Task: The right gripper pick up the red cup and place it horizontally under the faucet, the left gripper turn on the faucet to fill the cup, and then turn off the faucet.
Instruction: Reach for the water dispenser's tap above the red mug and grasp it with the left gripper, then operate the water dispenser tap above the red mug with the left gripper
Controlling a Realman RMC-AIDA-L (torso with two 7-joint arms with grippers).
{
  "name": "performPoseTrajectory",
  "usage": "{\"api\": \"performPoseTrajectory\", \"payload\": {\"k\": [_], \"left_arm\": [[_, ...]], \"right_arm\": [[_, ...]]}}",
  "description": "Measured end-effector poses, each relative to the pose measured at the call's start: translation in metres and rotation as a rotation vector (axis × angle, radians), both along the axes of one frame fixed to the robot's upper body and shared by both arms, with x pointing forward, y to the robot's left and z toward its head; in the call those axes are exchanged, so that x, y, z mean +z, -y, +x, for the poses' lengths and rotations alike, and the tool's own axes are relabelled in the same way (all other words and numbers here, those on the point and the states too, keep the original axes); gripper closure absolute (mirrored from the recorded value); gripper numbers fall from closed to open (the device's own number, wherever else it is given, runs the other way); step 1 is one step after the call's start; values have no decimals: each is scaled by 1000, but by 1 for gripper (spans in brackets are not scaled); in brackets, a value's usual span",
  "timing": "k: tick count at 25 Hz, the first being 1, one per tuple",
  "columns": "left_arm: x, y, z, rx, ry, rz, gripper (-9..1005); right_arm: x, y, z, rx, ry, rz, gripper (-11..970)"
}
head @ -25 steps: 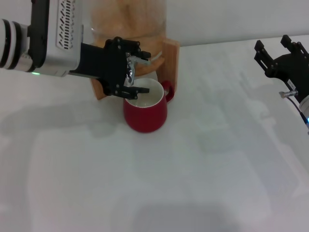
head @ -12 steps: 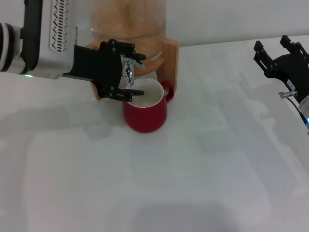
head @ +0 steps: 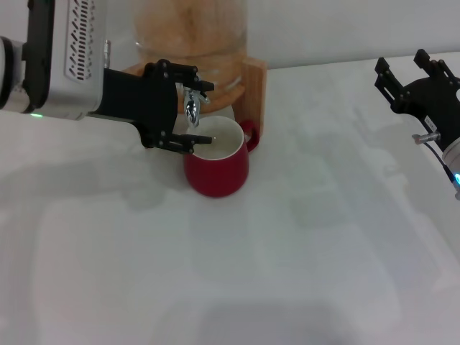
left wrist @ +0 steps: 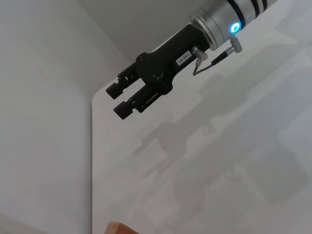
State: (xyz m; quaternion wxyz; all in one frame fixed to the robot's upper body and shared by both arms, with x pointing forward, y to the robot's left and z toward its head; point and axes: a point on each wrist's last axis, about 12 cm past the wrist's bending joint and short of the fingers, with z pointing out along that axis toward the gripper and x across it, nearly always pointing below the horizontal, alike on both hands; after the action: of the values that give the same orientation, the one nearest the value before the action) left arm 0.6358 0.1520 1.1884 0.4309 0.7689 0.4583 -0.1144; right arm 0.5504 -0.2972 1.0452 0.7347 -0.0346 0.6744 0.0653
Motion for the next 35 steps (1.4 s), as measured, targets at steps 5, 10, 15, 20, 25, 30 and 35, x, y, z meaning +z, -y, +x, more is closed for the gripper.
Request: {"api": "performPoseTrajectory", "payload": {"k": [5, 10, 15, 20, 25, 30, 35], "left_arm": [[1, 0, -1, -2, -5, -1, 254], [1, -1, -2, -3, -6, -3, 254], [4, -1, -1, 13, 27, -16, 255], [10, -3, 2, 34, 65, -25, 255], [15, -8, -5, 49, 78, -54, 256], [18, -16, -27, 74, 61, -124, 256], [18, -31, -49, 120, 30, -239, 256]], "right_arm": [[0, -1, 0, 2, 1, 0, 256], [0, -1, 0, 5, 0, -2, 256], [-1, -2, -1, 12, -2, -4, 256], [0, -2, -1, 13, -1, -3, 256], [0, -2, -1, 12, -1, -2, 256], [0, -3, -1, 16, 0, 6, 256], [0, -5, -3, 34, 7, 17, 256]]}}
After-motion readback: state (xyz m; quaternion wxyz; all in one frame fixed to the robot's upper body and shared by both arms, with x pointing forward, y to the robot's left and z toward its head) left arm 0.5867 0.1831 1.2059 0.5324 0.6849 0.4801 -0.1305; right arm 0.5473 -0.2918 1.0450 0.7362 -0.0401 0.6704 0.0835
